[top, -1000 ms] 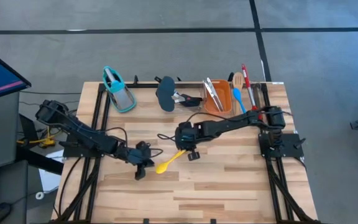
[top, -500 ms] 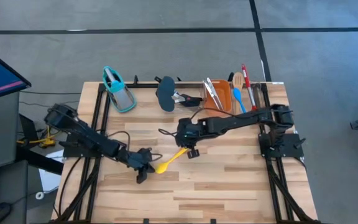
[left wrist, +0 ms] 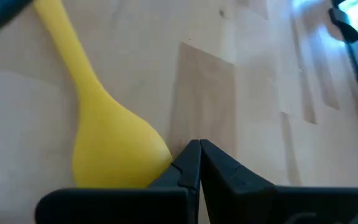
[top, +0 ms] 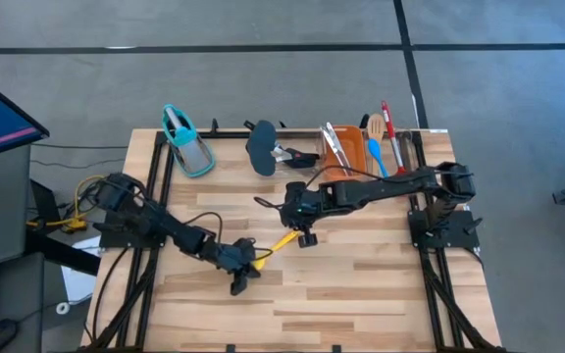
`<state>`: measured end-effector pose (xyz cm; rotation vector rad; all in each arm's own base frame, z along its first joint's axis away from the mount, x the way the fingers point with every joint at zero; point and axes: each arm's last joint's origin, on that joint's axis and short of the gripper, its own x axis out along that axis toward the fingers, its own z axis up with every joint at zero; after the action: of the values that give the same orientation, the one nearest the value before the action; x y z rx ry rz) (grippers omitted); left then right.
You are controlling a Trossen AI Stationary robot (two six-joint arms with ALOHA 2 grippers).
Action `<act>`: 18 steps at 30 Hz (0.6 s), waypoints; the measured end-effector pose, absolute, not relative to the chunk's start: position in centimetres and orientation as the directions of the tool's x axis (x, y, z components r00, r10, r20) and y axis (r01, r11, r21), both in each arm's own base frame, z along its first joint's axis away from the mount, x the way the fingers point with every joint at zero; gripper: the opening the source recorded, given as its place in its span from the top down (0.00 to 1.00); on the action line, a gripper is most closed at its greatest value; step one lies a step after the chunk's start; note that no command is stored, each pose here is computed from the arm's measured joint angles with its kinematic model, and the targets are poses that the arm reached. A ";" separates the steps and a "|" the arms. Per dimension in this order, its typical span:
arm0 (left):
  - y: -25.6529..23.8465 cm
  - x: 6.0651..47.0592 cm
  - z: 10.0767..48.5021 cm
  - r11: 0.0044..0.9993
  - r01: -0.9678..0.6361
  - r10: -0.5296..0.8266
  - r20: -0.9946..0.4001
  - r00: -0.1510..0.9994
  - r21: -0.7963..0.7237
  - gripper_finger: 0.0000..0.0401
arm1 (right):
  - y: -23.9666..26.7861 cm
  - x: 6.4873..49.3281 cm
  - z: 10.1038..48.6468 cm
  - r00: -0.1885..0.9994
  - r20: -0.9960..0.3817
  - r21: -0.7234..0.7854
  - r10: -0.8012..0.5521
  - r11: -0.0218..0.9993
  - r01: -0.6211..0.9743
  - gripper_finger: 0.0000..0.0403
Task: Pick & Place Kitchen Items
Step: Put the yellow spoon in the right transparent bin
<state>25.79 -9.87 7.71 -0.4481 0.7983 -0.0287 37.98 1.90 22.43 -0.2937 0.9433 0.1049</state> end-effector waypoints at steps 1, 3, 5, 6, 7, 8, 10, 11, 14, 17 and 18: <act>-9.6 25.9 7.7 0.911 -0.142 -0.183 -0.687 0.703 -0.388 1.00 | 2.0 37.9 22.4 0.578 -0.815 -0.201 -0.038 0.955 -0.220 0.84; -8.9 26.1 7.7 0.916 -0.149 -0.164 -0.687 0.708 -0.372 1.00 | 2.1 37.8 22.3 0.566 -0.824 -0.197 -0.038 0.955 -0.222 0.84; -8.3 26.3 7.7 0.923 -0.154 -0.144 -0.687 0.712 -0.353 1.00 | 2.3 37.7 22.2 0.559 -0.828 -0.188 -0.038 0.959 -0.213 0.84; -8.0 26.4 7.7 0.927 -0.160 -0.128 -0.687 0.715 -0.339 1.00 | 2.3 37.7 22.2 0.559 -0.828 -0.185 -0.038 0.960 -0.208 0.84; -7.6 26.5 7.7 0.930 -0.165 -0.115 -0.687 0.718 -0.328 1.00 | 2.3 37.7 22.2 0.558 -0.829 -0.182 -0.038 0.962 -0.204 0.84; -7.3 26.6 7.7 0.933 -0.173 -0.099 -0.687 0.720 -0.317 1.00 | 2.3 37.7 22.2 0.557 -0.830 -0.181 -0.039 0.962 -0.203 0.84; -6.6 26.7 7.7 0.940 -0.194 -0.055 -0.685 0.727 -0.281 1.00 | 2.2 37.6 22.2 0.551 -0.834 -0.180 -0.040 0.962 -0.204 0.84; -6.3 26.8 7.7 0.942 -0.202 -0.037 -0.684 0.729 -0.267 1.00 | 2.2 37.6 22.2 0.549 -0.835 -0.180 -0.040 0.962 -0.204 0.84; -5.6 26.9 7.7 0.940 -0.218 -0.019 -0.682 0.731 -0.261 1.00 | 2.2 37.5 22.1 0.539 -0.842 -0.177 -0.041 0.963 -0.204 0.84; -5.5 26.9 7.9 0.939 -0.208 -0.035 -0.677 0.735 -0.275 1.00 | 2.2 37.3 22.0 0.520 -0.853 -0.168 -0.042 0.965 -0.199 0.84; -5.6 26.9 8.1 0.940 -0.202 -0.039 -0.672 0.740 -0.277 1.00 | 2.2 37.2 22.0 0.510 -0.859 -0.163 -0.042 0.967 -0.194 0.84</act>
<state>26.93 -5.58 8.14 -0.3459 0.7366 0.0912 37.23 2.21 21.95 -0.2520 1.0342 0.0926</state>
